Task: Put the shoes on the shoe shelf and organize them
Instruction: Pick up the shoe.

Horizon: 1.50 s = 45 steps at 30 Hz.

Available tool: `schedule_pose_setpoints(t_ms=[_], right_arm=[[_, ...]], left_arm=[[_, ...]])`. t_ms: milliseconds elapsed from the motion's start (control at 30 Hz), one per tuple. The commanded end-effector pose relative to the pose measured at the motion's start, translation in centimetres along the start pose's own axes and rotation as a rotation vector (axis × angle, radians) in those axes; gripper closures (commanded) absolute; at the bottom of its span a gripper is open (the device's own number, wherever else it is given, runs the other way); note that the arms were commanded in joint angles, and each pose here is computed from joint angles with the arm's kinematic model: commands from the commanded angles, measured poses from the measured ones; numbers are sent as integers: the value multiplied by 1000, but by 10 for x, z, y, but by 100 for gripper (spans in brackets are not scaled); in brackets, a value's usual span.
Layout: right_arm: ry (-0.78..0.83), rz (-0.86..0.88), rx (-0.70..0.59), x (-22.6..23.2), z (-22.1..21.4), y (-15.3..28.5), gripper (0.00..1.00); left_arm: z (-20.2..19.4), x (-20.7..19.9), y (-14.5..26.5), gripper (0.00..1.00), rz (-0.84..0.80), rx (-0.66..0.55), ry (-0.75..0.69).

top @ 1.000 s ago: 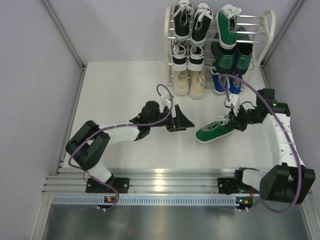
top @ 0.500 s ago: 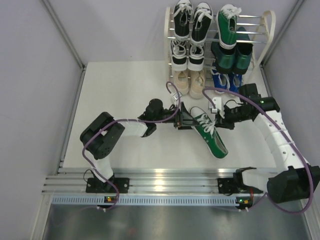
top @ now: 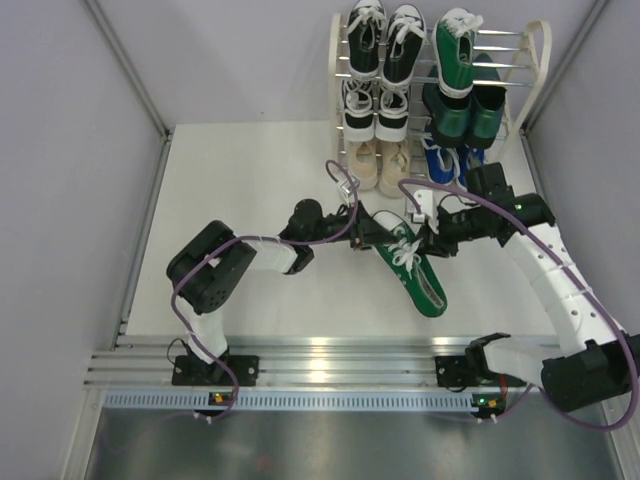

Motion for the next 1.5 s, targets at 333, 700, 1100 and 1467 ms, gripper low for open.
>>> schedule_pose_setpoints(t_ms=[333,700,1100,1467], right_arm=[[-198,-173,-75,11,30,35,0],[-301,-236,-55,-1,11,20,9],[-331,-312,-56,-15,9,17,29],[-304,-438,16,-27,-19,-2,29]], left_arm=[[48,-36,35,100,140,-247,-226],[56,-52,39,100,121,-293,-225],[58,-63,38,100,92,-287,-217],[78,-67,38,100,114,-407,-57]])
Point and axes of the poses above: each gripper's point midway between its finger pads, its own y axis back along the fingers, its own x axis along the line the jaws close on, z = x × y, the point moved 3 cm from there along y, back along the fingers, and after that the axes turned 10 degrees about -y, right-handed, at the moved point
